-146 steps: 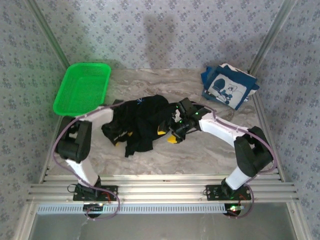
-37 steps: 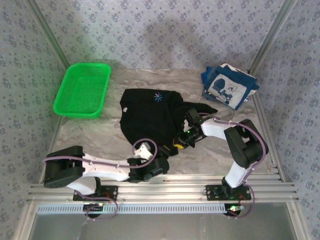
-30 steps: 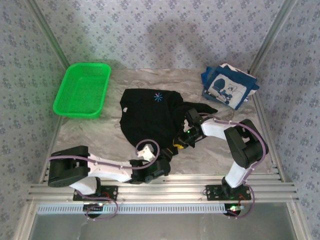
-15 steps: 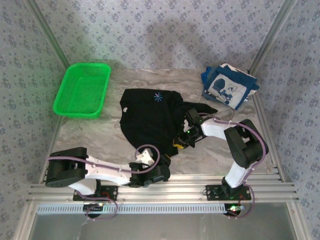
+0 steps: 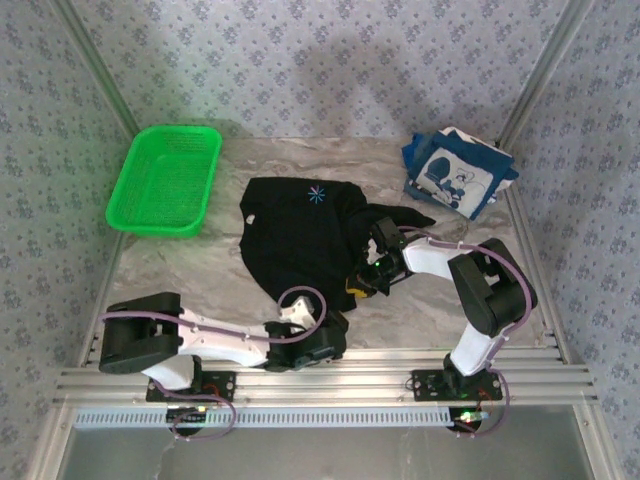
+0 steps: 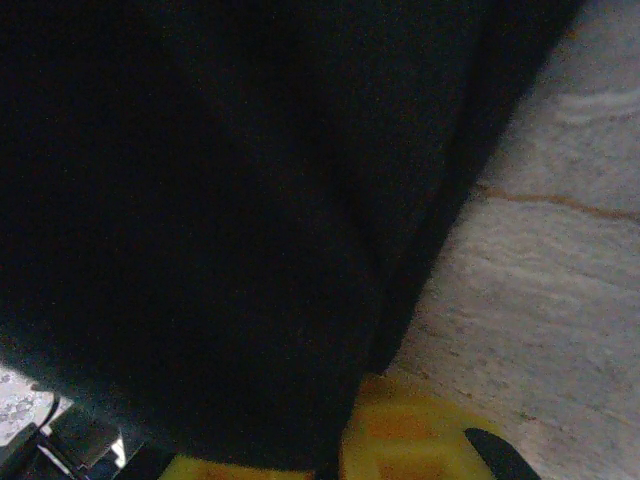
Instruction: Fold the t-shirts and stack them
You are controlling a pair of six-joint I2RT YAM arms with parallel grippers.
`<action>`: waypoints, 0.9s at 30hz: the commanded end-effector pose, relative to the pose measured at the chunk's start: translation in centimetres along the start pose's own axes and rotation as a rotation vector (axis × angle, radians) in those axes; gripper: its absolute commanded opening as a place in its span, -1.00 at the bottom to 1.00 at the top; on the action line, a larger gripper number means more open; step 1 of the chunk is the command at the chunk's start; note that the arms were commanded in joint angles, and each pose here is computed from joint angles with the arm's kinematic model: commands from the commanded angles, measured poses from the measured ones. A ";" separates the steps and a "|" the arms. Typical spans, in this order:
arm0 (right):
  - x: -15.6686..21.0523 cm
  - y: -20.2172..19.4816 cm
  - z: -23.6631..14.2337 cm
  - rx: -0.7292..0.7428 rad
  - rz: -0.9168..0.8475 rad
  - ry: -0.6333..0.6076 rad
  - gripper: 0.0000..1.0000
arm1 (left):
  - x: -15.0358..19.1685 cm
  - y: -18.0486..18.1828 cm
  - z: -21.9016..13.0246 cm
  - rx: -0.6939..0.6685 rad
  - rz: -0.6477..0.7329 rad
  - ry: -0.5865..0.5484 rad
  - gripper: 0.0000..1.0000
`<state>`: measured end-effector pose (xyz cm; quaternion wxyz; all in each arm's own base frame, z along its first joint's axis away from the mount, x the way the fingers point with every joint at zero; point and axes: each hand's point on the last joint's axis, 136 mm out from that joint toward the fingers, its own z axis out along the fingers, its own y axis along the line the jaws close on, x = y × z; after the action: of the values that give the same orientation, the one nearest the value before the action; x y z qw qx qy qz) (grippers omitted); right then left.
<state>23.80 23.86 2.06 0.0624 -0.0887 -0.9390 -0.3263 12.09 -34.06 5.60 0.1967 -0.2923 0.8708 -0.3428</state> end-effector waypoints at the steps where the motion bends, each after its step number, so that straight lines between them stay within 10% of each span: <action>1: 1.0 -2.7 0.8 0.080 0.053 0.024 -0.74 | -0.4 -0.1 0.3 -0.033 0.055 -0.015 0.06; 16: 0.9 -2.5 0.7 0.070 0.055 0.014 -0.74 | -0.3 0.9 1.4 -0.156 0.100 0.023 -0.18; 24: 0.9 -1.9 0.6 0.042 0.053 0.017 -0.74 | -2.8 1.6 1.0 -0.285 0.168 -0.043 -0.98; 27: 0.9 -1.2 0.0 0.021 0.041 0.014 -0.71 | -5.6 0.8 -1.5 -0.284 0.184 -0.124 -1.00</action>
<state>23.81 24.10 2.16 0.0600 -0.0877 -0.9355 -0.3371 14.22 -32.40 4.27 0.1944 -0.2622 0.9203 -0.2157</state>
